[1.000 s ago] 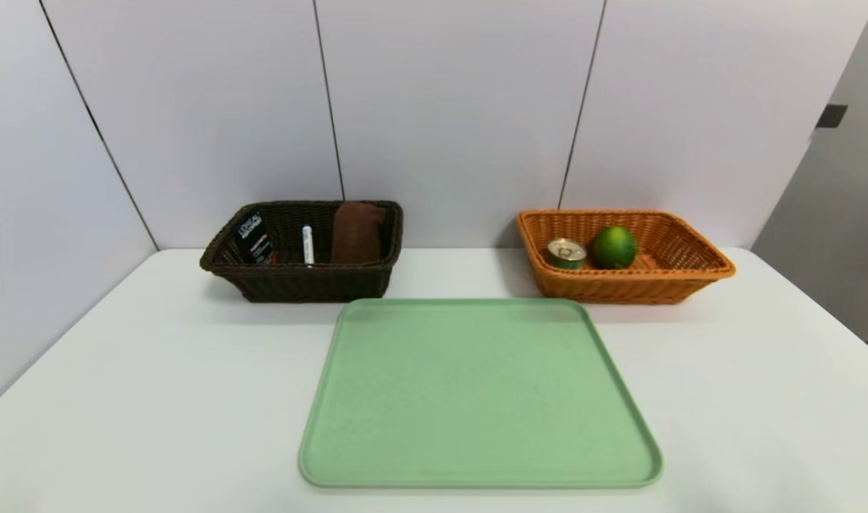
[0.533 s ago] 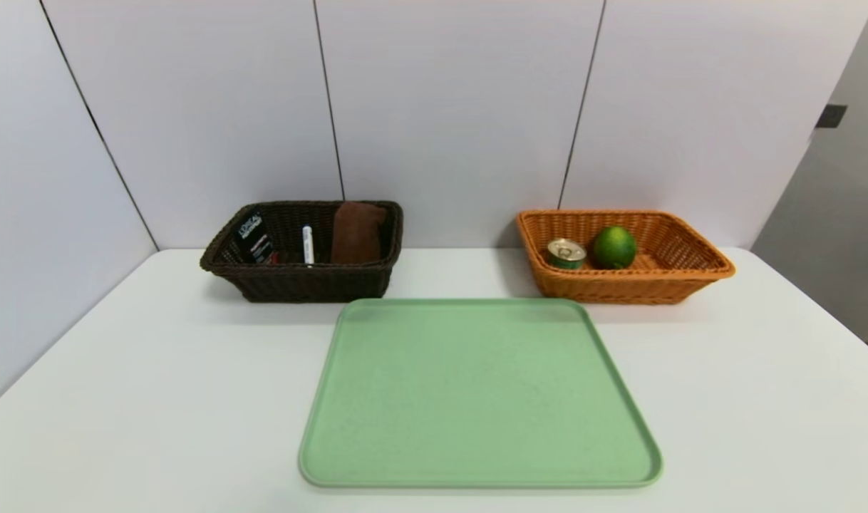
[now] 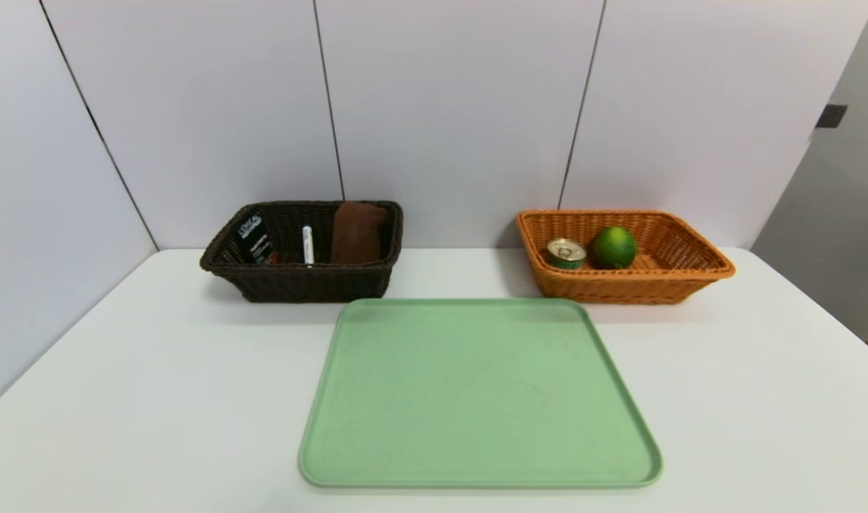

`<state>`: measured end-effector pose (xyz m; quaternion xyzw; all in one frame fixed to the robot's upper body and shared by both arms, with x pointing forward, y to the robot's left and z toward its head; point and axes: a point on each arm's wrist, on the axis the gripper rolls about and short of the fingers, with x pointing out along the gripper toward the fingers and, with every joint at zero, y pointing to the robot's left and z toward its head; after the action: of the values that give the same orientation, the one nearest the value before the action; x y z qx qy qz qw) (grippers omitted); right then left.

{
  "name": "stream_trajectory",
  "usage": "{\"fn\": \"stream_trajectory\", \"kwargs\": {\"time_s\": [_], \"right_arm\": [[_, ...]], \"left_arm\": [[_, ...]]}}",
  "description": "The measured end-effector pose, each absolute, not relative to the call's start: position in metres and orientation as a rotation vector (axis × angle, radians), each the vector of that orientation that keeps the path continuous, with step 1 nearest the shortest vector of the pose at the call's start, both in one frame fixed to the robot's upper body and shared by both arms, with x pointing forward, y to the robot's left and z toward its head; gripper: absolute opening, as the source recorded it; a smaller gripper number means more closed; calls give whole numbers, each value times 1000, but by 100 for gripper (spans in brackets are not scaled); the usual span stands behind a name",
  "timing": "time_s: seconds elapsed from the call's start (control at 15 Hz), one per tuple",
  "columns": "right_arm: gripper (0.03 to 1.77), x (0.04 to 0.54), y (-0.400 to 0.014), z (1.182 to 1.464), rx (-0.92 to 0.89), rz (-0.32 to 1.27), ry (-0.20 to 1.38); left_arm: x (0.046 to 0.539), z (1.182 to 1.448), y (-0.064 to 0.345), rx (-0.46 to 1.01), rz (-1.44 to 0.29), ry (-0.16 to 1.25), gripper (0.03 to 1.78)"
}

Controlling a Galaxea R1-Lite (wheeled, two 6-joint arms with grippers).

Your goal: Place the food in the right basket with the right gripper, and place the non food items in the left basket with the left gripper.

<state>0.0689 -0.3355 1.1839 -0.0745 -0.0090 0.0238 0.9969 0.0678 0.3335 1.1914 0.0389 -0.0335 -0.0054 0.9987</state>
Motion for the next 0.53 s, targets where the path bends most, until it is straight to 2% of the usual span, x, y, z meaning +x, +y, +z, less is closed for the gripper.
{"fn": "stream_trajectory", "kwargs": {"time_s": [0.13,0.53], "right_arm": [[171,69,-336,1184,-147,46,-16],[171,69,-336,1183,-152,47,-14]], "left_arm": [[69,1185,333,43,-21,-20,169],[69,1186,334,-26,0,-39,169]]}}
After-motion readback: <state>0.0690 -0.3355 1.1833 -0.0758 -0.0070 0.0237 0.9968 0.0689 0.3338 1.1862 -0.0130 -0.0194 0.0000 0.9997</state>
